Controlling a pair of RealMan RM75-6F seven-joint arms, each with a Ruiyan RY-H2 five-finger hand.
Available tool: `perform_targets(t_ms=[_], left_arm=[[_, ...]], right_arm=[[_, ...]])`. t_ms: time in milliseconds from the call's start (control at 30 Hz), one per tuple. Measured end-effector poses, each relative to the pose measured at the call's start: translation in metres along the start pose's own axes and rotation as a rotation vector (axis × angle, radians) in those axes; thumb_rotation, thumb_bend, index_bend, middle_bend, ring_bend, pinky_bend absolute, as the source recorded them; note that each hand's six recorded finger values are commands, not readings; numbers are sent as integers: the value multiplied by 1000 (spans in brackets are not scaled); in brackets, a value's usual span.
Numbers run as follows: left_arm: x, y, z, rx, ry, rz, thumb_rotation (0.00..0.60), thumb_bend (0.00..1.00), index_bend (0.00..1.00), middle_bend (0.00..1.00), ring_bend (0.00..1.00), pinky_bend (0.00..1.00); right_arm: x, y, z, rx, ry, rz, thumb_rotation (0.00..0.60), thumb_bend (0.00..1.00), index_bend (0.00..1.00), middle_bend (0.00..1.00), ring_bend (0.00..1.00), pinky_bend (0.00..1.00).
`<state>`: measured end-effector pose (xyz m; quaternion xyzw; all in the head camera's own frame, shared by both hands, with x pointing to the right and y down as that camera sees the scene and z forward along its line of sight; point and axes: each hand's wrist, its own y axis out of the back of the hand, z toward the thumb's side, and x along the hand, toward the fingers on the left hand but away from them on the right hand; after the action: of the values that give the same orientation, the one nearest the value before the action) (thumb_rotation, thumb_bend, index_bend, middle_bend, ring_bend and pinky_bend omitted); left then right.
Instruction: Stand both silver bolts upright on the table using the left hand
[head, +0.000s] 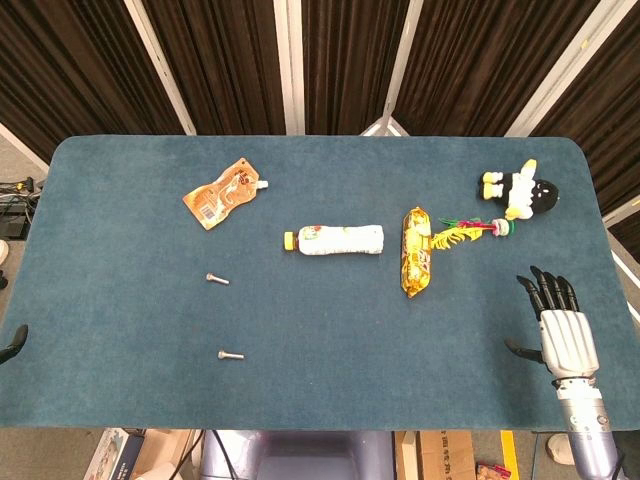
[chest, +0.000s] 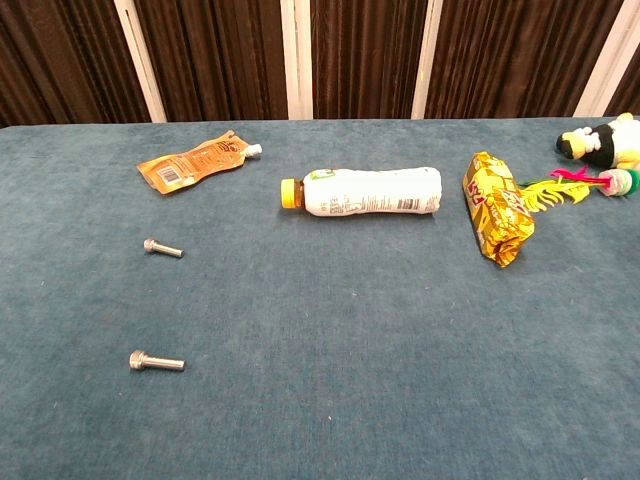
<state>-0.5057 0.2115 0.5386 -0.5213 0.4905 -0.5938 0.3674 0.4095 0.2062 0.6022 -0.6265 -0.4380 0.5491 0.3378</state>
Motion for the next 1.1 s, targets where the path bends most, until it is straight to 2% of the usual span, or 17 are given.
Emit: perform_targets(t_ms=[533, 767, 1100], left_arm=[[-2, -5, 2, 6, -16, -23, 600, 398, 147, 0, 0, 0], [-2, -3, 3, 12, -31, -17, 600, 357, 143, 0, 0, 0], [-2, -10, 4, 35, -46, -52, 600, 310, 137, 0, 0, 0]], right_arm=[[1, -4, 3, 6, 0, 13, 600, 73, 142, 68, 18, 0], [0, -4, 1, 1, -4, 15, 600, 73, 141, 68, 18, 0], [0, -2, -1, -7, -13, 12, 600, 73, 140, 68, 18, 0]])
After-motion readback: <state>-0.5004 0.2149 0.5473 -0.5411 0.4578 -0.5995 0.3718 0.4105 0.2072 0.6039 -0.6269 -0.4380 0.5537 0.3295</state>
